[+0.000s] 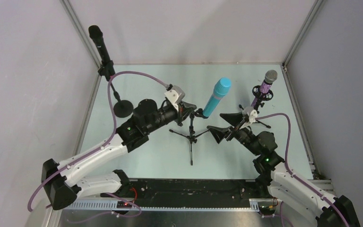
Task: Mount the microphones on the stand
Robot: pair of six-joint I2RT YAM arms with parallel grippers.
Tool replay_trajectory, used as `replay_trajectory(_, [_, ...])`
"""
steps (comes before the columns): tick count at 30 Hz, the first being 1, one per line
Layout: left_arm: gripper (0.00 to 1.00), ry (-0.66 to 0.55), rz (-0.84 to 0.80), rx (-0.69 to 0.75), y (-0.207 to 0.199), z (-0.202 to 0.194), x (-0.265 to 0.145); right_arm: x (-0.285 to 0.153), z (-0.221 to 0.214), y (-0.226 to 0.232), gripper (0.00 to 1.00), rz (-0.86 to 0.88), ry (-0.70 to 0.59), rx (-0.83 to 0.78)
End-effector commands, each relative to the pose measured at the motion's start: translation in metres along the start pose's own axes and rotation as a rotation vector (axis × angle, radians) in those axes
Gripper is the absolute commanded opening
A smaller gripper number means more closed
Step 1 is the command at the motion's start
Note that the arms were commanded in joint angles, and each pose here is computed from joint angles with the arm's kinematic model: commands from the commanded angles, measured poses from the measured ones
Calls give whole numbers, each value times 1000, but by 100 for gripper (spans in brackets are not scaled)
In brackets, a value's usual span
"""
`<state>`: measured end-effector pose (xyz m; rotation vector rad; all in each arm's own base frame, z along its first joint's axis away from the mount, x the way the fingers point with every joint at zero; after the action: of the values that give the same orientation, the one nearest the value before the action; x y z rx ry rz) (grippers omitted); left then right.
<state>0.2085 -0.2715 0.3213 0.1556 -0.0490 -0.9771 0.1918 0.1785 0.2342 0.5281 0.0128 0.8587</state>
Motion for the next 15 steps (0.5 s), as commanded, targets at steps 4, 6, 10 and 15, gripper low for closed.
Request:
replay_trajectory(4, [0, 49, -51, 18, -13, -22, 7, -2, 0, -1, 100, -7, -12, 7])
replay_trajectory(6, [0, 76, -52, 13, -17, -35, 6, -2, -1, -1, 99, -10, -10, 6])
replay_trajectory(10, [0, 126, -32, -3, -19, -56, 2, -2, -2, -2, 100, -12, -7, 8])
replay_trajectory(15, [0, 176, -14, -11, -19, -77, 1, -3, -4, -2, 100, -12, -4, 14])
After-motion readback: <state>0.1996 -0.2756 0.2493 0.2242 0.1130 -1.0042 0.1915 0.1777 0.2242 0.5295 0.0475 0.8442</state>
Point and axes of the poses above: each gripper's point midway between its finger pads, its own x axis out along the fingers, its own y axis along the line the jaws close on, z = x × y, the point moved 5 cm from there along -x, back along the fingers, and after that the axes turned 13 degrees about x, right-handed, at the moved point
